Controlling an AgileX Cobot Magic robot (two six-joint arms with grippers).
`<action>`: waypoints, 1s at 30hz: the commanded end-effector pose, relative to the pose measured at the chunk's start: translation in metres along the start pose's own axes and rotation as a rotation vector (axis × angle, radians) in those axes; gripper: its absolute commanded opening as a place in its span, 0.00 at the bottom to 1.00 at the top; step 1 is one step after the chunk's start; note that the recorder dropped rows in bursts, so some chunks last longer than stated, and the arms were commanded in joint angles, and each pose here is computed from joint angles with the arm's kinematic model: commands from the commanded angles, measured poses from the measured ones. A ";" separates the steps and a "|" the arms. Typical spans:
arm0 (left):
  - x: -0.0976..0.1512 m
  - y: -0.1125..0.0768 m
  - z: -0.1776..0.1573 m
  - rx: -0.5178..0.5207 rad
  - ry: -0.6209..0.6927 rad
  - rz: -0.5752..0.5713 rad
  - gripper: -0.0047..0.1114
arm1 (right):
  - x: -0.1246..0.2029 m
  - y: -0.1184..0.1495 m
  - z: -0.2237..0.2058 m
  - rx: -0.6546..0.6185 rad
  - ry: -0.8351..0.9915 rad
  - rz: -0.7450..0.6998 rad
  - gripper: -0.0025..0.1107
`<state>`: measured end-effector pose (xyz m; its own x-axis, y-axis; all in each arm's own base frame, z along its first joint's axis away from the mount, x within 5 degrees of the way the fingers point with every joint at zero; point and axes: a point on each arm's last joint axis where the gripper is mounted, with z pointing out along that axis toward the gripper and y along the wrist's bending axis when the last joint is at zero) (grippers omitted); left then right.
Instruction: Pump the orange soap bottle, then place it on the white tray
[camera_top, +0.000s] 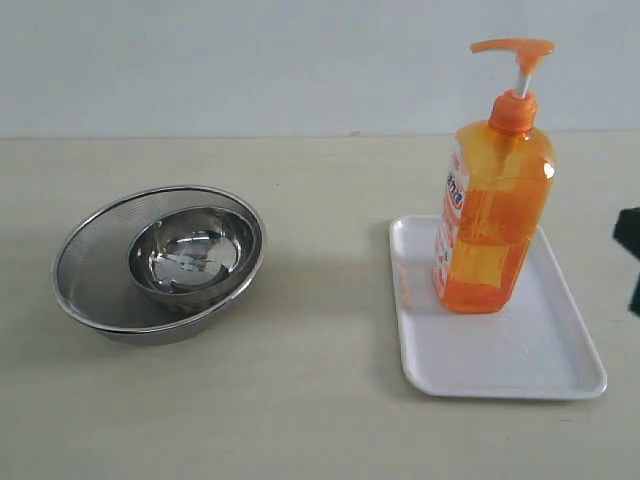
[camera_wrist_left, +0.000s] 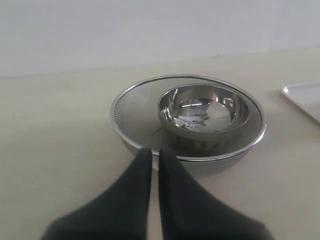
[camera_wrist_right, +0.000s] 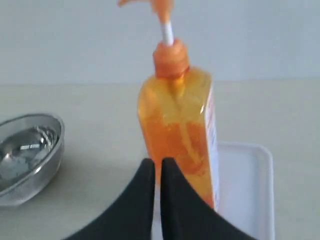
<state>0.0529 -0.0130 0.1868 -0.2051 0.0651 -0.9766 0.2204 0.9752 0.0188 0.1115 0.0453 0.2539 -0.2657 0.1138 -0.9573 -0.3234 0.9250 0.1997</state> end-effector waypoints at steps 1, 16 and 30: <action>0.001 0.000 0.000 -0.005 0.002 -0.009 0.08 | 0.008 -0.011 -0.025 0.065 -0.117 -0.017 0.02; 0.001 0.000 0.000 -0.005 0.002 -0.009 0.08 | 0.047 -0.025 -0.057 0.157 -0.363 -0.010 0.02; 0.001 0.000 0.000 -0.005 0.002 -0.009 0.08 | 0.047 -0.024 -0.057 0.150 -0.361 -0.037 0.02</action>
<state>0.0529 -0.0129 0.1868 -0.2053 0.0646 -0.9766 0.2197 0.9754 0.0183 0.0559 0.0074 0.2173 0.0797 0.2069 -0.9751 -0.1823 0.9647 0.1898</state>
